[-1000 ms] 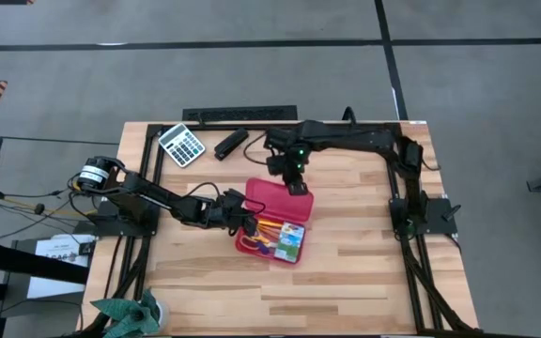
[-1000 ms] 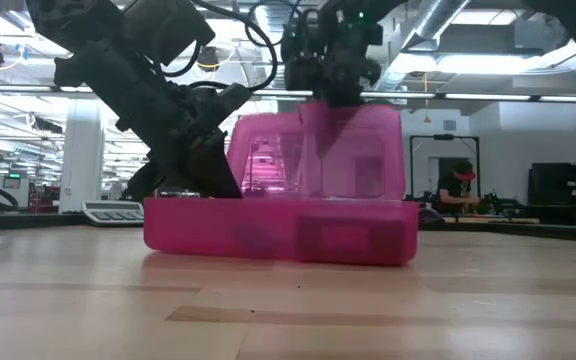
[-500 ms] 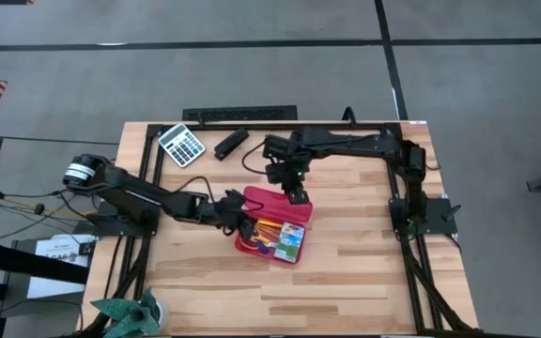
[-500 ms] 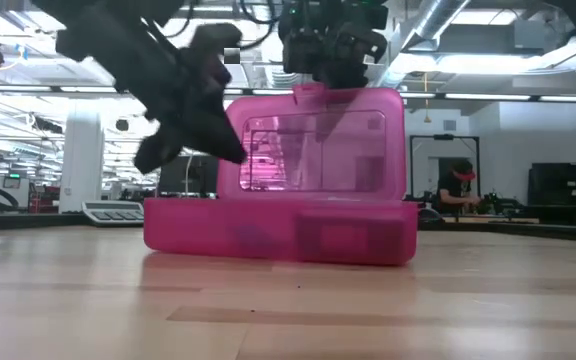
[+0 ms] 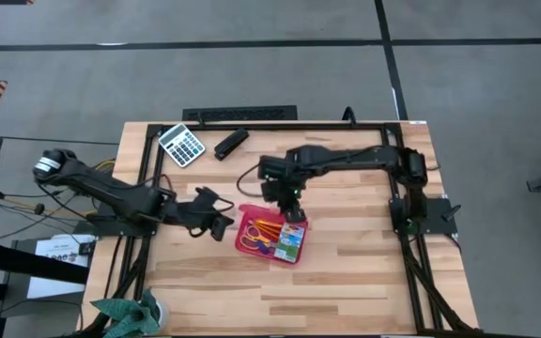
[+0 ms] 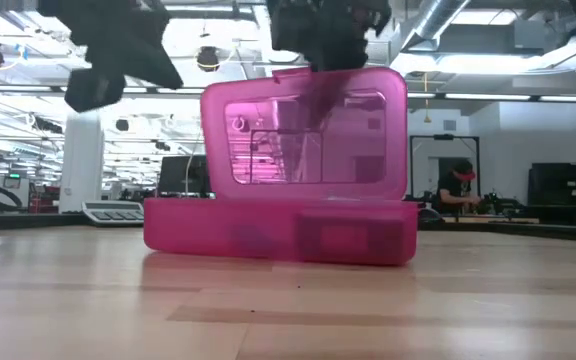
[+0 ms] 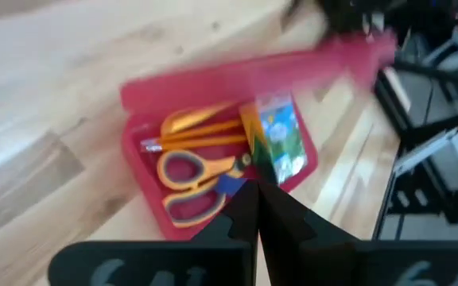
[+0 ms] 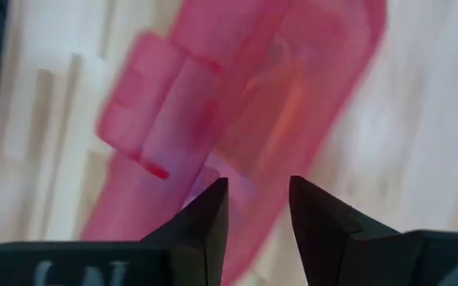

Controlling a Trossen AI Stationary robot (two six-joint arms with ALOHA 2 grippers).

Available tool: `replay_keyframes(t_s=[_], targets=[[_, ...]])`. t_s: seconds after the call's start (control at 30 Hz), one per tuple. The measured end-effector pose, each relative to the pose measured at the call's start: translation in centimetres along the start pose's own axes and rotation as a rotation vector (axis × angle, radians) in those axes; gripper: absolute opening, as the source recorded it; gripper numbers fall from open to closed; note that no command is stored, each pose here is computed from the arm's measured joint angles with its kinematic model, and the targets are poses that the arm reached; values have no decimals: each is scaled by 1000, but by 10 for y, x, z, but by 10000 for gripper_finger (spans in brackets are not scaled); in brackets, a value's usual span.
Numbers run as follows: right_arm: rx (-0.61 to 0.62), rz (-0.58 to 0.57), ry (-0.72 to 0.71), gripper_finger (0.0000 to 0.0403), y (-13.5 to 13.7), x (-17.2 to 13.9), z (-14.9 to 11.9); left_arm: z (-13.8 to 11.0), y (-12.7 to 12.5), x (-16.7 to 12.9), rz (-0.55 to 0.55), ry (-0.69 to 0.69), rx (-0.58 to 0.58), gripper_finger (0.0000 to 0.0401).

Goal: Pack school essentials
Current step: Close the red supply box

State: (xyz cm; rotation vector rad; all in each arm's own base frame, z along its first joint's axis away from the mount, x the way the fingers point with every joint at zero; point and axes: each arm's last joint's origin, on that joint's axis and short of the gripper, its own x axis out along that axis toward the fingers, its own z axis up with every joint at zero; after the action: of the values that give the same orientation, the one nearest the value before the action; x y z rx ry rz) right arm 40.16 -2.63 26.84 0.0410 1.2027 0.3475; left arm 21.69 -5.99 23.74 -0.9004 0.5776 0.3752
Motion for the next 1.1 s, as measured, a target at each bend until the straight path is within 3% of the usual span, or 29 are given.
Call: replay_keyframes(t_s=[0.3,0.6,0.67,0.77,0.93,1.1], targets=[[11,-5,-109,140,39,35,13,-3,-5,-19,-41,-92,-51,0],[105,-43,-118,140,50,90,-12,-18,-9,-11,-23,-44,-91,0],[113,-100,-116,140,53,101,-21,-22,-9,-8,-19,-31,-104,0],[91,-181,-97,140,58,110,-31,-28,-10,-4,-9,-15,-120,0],[63,-199,-107,140,66,123,-40,-34,-14,3,-22,-10,-144,0],[58,-205,-146,140,70,109,-37,-37,-19,10,-55,-14,-156,0]])
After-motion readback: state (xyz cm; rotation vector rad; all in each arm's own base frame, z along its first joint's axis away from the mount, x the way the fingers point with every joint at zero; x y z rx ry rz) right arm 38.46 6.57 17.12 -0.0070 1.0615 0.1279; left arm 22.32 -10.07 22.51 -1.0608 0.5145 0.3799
